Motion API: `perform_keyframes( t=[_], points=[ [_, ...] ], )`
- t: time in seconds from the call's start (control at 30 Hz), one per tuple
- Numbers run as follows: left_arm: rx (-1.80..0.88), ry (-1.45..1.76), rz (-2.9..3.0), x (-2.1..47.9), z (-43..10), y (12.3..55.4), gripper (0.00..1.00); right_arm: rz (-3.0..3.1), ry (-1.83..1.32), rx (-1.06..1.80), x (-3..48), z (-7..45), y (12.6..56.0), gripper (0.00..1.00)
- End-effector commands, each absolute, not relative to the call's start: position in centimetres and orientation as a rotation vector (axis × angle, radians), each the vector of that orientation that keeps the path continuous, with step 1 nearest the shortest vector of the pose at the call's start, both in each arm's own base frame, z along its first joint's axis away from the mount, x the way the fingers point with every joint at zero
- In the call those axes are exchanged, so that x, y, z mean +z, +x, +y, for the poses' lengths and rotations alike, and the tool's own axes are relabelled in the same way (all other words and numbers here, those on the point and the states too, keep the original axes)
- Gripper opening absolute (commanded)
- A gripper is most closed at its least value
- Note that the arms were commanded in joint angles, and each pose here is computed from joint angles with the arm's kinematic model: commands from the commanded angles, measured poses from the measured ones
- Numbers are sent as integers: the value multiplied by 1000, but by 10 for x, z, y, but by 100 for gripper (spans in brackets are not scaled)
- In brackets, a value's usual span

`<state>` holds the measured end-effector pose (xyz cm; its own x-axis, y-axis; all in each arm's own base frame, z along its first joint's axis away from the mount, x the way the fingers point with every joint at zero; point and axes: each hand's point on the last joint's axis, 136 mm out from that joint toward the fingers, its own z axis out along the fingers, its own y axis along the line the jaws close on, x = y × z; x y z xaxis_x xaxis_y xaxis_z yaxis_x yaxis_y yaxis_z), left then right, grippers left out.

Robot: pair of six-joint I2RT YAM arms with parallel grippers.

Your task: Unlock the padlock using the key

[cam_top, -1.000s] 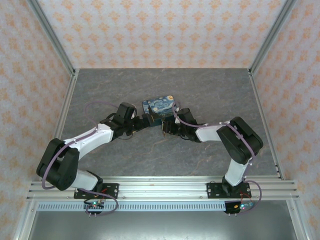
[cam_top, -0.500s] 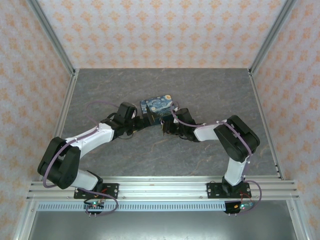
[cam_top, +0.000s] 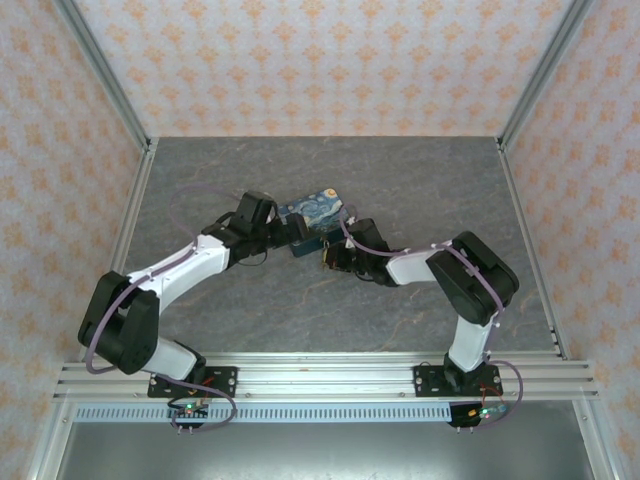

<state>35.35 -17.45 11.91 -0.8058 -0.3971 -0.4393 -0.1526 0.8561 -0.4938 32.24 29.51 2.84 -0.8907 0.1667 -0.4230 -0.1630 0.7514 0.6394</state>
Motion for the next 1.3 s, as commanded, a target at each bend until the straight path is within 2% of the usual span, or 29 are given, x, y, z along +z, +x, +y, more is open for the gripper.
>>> perform_keyframes(
  t=[0.0,0.37,0.93,1.27],
  points=[
    [-415,-387,2521,110,-156,355,100,2534,101,893,14,277,315,0],
    [-59,-307,2505,104,-151,363,100,2534,167,872,11,265,310,0],
    [30,-306,2544,70,-152,355,100,2515,221,892,13,262,313,0],
    [6,-293,2575,57,-155,347,100,2426,338,1069,32,280,327,0]
  ],
)
